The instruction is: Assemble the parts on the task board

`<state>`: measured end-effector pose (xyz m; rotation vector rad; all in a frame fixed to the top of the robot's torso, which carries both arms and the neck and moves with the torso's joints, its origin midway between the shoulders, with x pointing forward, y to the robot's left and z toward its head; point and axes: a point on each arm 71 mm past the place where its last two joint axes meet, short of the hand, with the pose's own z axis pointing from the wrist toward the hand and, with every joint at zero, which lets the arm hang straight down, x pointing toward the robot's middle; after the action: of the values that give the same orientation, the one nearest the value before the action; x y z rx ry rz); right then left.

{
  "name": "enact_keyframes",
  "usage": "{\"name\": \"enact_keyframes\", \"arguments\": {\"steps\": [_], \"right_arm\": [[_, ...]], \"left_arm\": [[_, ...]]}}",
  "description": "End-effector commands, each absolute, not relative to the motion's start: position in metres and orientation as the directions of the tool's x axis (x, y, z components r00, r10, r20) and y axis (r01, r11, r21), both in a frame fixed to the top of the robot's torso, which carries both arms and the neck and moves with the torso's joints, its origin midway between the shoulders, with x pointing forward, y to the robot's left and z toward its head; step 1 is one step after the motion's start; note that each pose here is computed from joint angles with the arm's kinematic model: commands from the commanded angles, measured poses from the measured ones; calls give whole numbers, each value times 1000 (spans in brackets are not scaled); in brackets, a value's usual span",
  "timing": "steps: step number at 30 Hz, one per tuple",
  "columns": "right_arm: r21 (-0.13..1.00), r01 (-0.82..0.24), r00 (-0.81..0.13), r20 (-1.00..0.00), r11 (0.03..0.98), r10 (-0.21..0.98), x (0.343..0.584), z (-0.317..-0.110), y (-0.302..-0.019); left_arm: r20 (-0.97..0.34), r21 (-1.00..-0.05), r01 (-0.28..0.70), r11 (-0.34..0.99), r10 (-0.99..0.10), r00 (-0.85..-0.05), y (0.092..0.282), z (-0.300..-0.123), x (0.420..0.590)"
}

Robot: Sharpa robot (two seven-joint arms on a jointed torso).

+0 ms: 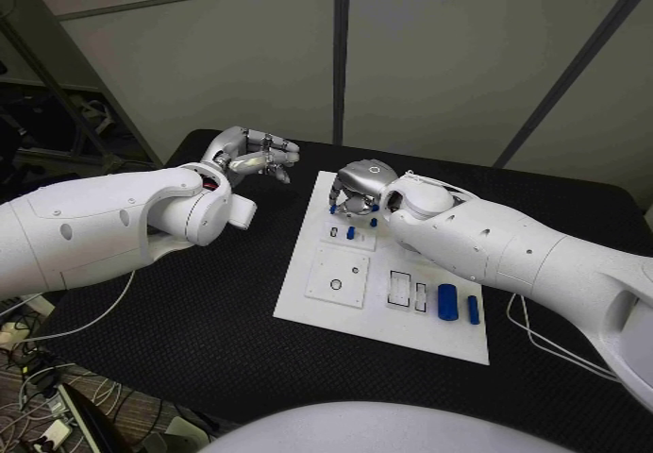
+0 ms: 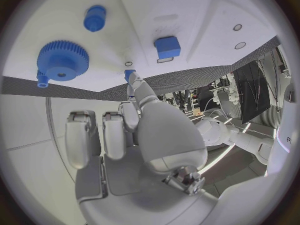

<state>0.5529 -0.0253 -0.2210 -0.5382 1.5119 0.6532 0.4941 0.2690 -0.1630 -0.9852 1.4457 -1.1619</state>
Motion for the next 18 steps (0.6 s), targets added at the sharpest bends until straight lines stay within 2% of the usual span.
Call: {"name": "enact_keyframes", "arguments": {"steps": [1,18], "right_arm": [[67,-692,-50,-998,719,45,553,-221,-26],[62,-688,-57,-998,723,32,554,-222,-29]], "left_arm": [[-196,-980,8,198,-963,-186,267,-161,494],[-195,-980,-3,199,-962,-190,268,-162,495]]}}
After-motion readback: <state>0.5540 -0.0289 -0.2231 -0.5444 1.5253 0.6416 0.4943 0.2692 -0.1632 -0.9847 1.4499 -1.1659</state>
